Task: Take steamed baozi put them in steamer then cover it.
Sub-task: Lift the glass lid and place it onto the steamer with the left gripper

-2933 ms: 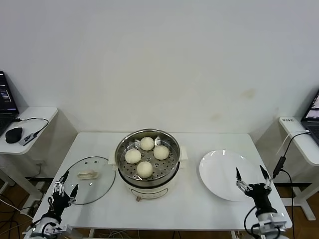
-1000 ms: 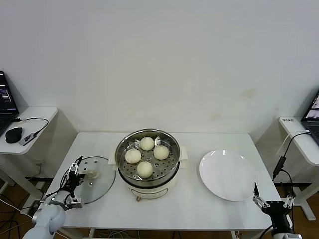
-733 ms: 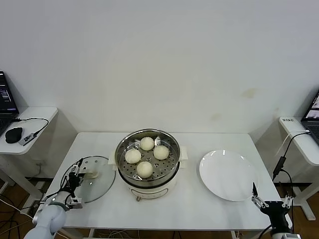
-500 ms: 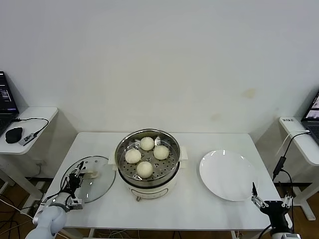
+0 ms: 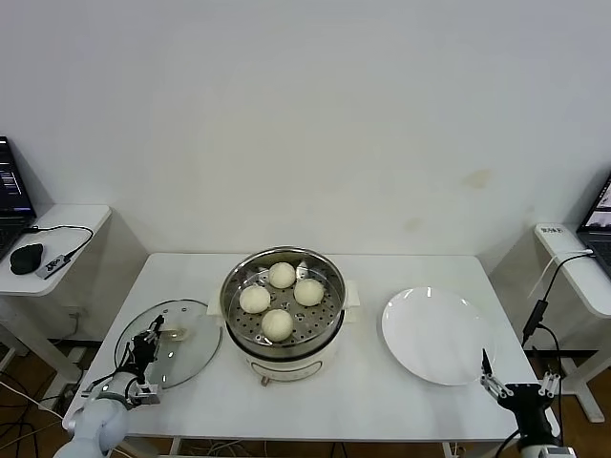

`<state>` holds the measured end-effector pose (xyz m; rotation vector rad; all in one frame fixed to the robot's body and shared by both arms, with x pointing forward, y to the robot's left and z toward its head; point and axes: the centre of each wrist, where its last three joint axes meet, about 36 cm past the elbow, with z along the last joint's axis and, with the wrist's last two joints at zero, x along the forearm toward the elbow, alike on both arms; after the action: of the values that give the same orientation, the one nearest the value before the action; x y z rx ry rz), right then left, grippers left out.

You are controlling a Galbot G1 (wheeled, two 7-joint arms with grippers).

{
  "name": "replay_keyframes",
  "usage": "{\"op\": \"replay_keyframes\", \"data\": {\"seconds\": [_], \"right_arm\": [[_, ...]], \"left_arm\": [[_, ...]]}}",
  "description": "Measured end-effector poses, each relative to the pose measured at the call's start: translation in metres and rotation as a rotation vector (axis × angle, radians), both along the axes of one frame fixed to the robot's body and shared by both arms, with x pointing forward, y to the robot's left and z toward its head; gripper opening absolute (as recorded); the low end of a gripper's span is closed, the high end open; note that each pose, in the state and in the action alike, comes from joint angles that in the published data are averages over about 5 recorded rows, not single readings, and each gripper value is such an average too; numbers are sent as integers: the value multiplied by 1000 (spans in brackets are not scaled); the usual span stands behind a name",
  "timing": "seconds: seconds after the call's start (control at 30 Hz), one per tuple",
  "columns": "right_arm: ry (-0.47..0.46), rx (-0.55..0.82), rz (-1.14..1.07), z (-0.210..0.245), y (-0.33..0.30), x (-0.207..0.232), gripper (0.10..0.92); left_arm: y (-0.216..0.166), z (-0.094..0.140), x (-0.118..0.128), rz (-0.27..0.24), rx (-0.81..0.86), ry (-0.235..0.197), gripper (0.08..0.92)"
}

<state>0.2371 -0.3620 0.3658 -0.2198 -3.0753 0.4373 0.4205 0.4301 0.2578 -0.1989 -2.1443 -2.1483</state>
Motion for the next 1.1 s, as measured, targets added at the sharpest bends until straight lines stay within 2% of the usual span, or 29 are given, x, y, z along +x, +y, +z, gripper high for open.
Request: {"op": "replay_keyframes", "data": {"seconds": [0.2,0.5,0.77,0.93,1.1], "right_arm": [[2,3,14,0,1,3,823],[11,3,36,-1,2,7,823],[15,-2,55,-4,5,12,823],[20,-9,58,-6,5,12,823],[22,-18,58,-7,6,12,823]], "left_arm": [[-1,10,-5,1,-10,-53,146],[-7,48,-21,23,5,-124,146],[-8,99,-36,67,43,-166,146],[-7,138,-35,95,69,-201,146],[-13,168,-35,102,78,-214,146]]}}
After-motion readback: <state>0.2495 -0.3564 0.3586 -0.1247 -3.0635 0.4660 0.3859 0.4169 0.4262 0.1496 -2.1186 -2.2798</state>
